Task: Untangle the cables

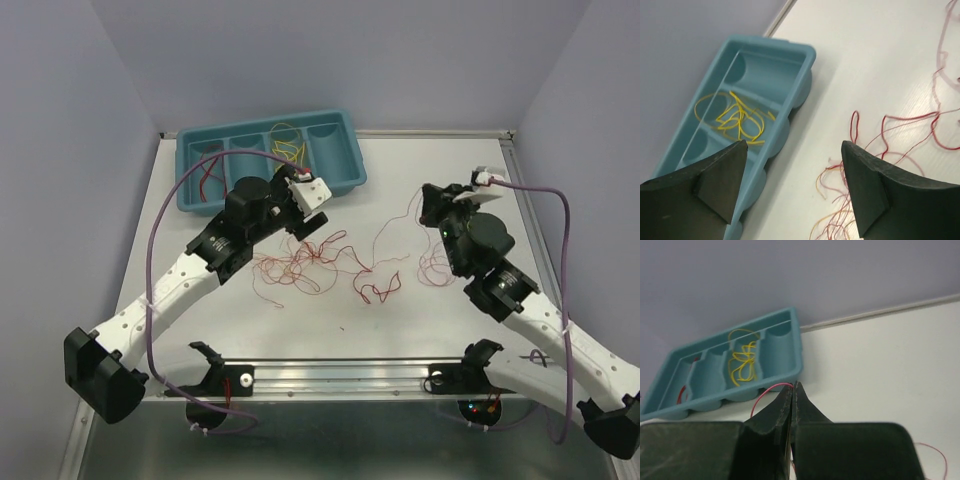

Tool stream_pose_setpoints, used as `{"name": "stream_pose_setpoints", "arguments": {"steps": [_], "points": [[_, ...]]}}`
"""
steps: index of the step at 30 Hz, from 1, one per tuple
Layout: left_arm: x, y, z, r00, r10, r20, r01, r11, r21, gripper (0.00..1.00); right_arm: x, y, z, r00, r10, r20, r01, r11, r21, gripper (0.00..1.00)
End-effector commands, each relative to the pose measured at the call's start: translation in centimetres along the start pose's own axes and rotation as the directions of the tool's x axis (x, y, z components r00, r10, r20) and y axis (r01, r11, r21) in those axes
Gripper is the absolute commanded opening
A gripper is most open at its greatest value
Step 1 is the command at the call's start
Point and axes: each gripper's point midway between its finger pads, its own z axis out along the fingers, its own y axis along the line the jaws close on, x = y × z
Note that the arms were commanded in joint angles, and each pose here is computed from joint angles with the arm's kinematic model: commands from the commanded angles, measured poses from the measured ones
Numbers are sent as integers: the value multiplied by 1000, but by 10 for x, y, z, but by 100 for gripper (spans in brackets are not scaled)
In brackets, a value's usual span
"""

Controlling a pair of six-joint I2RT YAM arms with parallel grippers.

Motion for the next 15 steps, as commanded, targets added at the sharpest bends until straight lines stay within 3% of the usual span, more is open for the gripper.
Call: {"name": "stream_pose_setpoints", "arguments": {"steps": [1,4,7,15], "points": [[-72,-8,-3,965,-7,263,-24,993,113,91,-69,68,4,995,50,90,-25,965,-262,1],[-92,-15,5,929,-29,368,-32,987,159,98,-93,93,8,992,58,110,-18,943,-333,0],[-103,-25,24,907,-98,409,-7,969,248,99,-131,120,2,984,89,154,-14,901,-433,1],[-133,-45,53,856,-278,435,41,876,480,99,-176,171,-5,974,155,165,-24,796,-605,1]]}}
